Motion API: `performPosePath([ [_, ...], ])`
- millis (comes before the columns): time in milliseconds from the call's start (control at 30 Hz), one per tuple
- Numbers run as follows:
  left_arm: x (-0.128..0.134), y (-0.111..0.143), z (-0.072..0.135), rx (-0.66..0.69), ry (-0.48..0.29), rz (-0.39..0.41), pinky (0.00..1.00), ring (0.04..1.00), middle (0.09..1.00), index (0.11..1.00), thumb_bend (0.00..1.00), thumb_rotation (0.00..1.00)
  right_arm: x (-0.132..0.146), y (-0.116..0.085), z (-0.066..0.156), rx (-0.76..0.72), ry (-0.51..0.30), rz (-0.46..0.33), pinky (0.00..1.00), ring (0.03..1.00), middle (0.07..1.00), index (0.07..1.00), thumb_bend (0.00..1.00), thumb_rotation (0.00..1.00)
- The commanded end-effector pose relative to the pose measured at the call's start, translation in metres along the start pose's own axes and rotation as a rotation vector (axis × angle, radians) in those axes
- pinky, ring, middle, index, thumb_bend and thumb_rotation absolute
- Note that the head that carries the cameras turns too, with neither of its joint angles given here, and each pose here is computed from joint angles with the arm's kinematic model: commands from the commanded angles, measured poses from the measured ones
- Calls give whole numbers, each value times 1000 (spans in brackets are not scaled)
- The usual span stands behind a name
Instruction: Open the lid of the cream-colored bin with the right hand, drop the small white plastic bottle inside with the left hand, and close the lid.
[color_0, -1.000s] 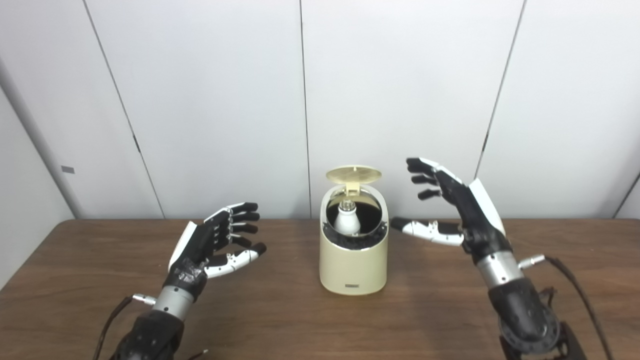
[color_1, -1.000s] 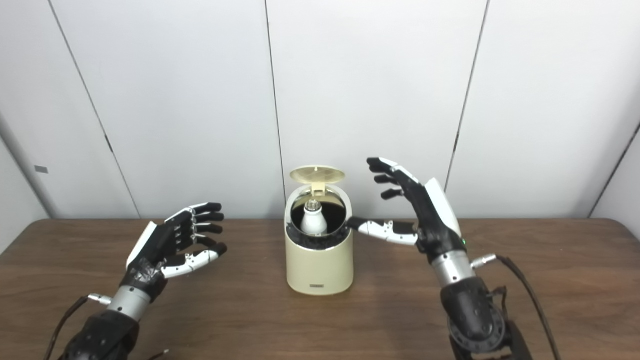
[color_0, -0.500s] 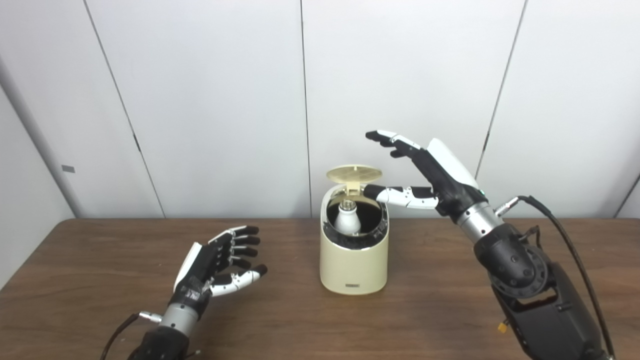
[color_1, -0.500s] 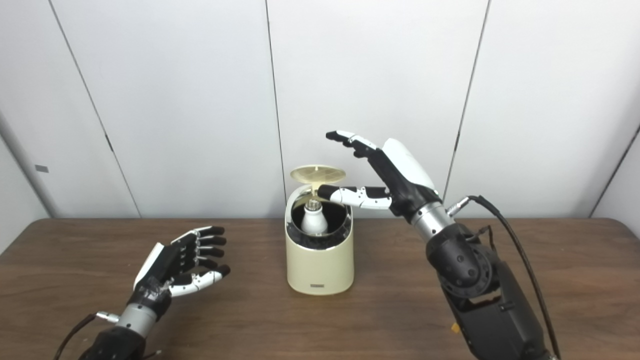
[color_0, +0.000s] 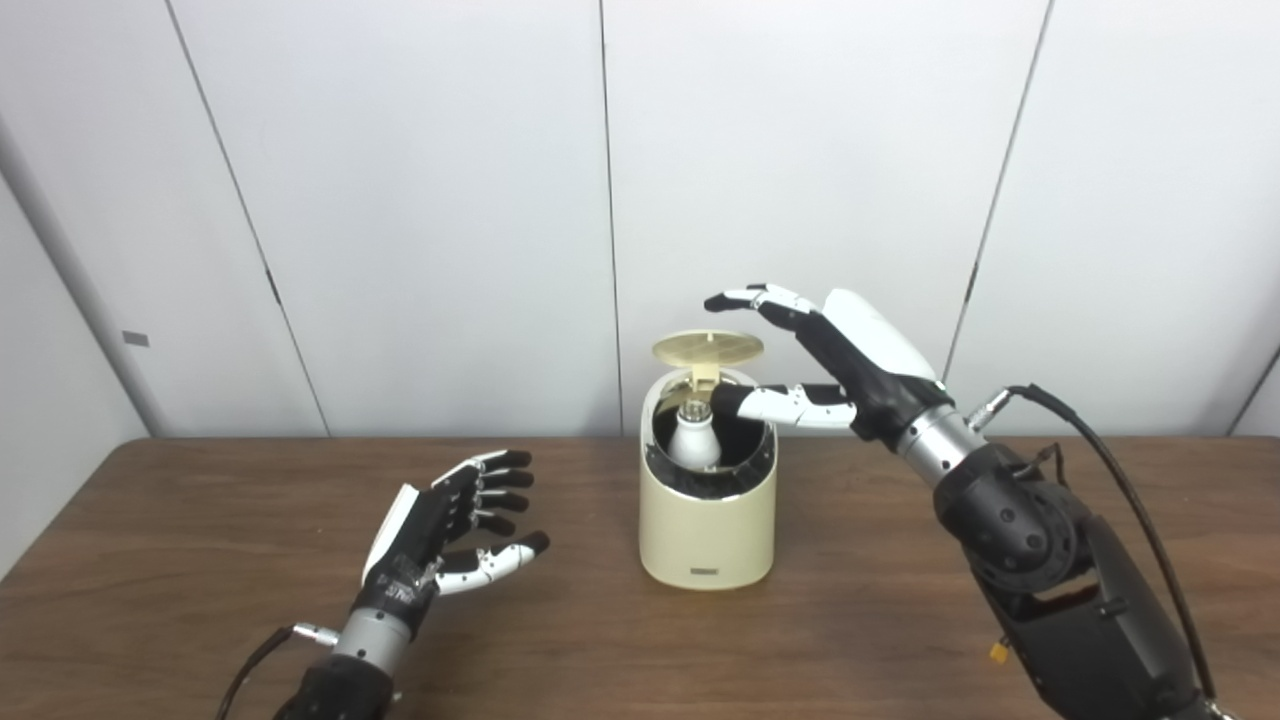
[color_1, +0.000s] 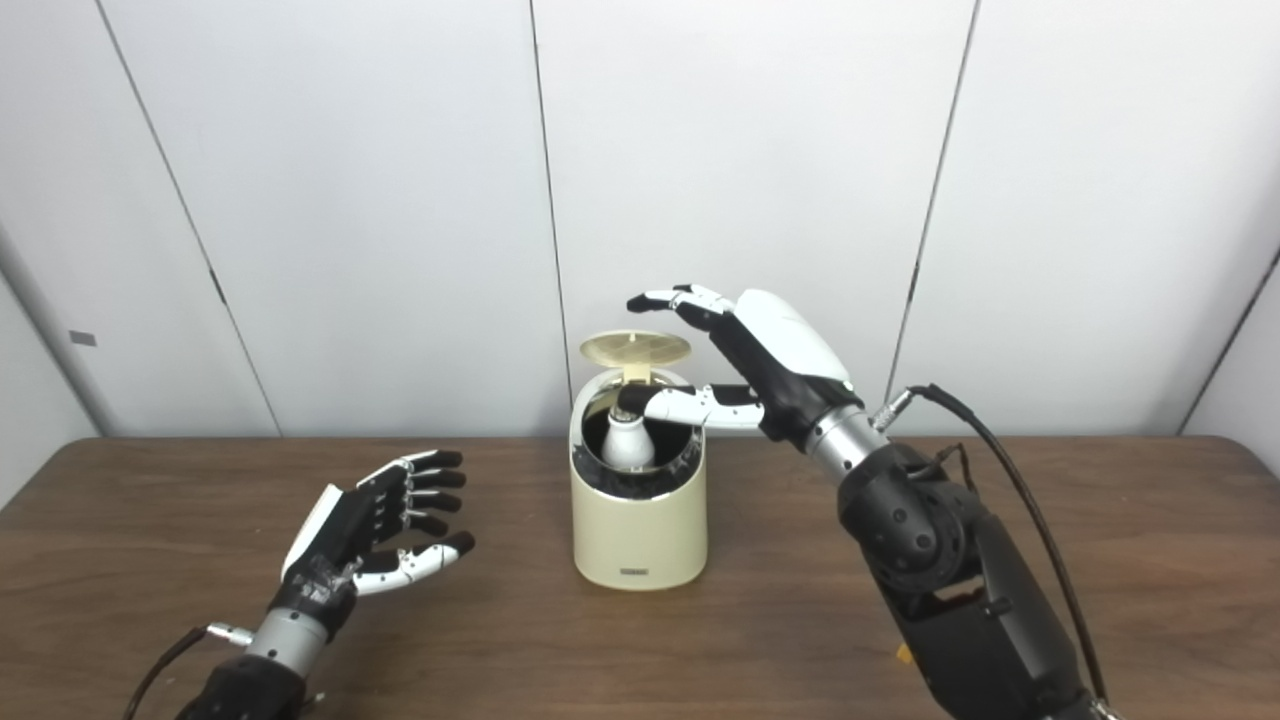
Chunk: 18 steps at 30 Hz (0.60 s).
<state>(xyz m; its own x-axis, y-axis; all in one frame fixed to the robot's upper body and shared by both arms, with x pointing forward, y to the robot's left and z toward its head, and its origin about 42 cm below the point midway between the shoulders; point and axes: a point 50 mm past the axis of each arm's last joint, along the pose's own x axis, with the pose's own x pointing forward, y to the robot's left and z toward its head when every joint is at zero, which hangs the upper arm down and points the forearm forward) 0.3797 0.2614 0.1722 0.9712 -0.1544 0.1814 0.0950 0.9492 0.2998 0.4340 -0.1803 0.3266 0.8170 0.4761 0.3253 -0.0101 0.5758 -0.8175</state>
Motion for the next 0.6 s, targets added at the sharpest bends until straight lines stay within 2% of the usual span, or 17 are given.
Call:
performPosePath([
  [0,13,5,19,11,-101,5,616,704,758,797,597,0,7,-20,14,-45,-67,-50,857,933,853,814,637,835],
  [233,13,3,20,7,-95,12,619,699,752,793,597,0,5,-22,15,-59,-70,-44,847,936,819,766,646,797],
  [367,14,1,21,2,-90,14,622,698,754,797,590,0,3,-23,14,-73,-91,-38,802,914,780,727,616,727],
  [567,14,-1,22,-16,-92,18,619,697,751,793,597,0,0,-24,13,-116,-93,-20,764,905,754,706,600,697],
])
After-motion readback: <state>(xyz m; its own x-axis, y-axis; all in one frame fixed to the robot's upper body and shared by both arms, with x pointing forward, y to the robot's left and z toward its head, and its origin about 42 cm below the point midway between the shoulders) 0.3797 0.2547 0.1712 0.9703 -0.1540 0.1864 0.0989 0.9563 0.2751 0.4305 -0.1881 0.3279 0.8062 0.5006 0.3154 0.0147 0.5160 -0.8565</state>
